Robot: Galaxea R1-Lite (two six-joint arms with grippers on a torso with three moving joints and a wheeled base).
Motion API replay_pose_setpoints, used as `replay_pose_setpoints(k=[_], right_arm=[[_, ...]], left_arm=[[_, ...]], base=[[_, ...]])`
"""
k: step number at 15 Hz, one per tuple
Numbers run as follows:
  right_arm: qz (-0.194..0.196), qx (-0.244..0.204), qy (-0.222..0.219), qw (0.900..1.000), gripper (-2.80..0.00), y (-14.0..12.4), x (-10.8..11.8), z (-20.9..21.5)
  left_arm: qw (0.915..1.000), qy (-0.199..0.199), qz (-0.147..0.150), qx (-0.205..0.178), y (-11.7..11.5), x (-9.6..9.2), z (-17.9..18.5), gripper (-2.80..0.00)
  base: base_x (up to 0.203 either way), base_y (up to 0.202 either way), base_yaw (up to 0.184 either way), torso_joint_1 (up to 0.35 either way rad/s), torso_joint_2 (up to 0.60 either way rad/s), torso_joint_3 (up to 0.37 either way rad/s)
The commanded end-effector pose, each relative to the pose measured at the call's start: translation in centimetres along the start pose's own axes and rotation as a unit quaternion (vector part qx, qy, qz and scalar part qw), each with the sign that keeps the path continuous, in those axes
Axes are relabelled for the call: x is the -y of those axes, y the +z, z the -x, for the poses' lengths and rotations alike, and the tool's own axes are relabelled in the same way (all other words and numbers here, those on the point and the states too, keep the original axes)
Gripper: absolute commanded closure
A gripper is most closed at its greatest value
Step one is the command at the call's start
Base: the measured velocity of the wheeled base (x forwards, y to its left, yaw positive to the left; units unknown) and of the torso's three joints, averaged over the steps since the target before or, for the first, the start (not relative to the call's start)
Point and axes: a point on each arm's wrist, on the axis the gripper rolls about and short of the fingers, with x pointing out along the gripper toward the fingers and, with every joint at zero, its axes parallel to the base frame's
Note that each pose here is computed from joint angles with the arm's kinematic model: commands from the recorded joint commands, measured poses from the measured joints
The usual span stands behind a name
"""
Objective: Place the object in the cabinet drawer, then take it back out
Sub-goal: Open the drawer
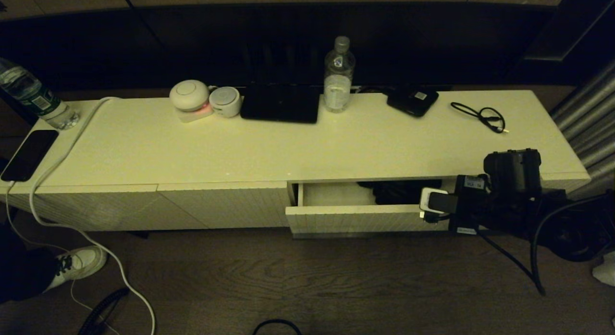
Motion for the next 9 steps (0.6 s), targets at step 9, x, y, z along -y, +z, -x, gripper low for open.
replay_pose_setpoints(k=[9], right_arm=[[0.011, -0.011, 0.069, 0.998, 0.00, -1.1, -4.0, 1.9]], left_arm=[[1.0000, 0.000, 0.001, 0.001, 0.0, 0.0, 0.0, 0.00]], base=[[0.000, 0.000, 0.000, 0.000, 0.00, 0.000]])
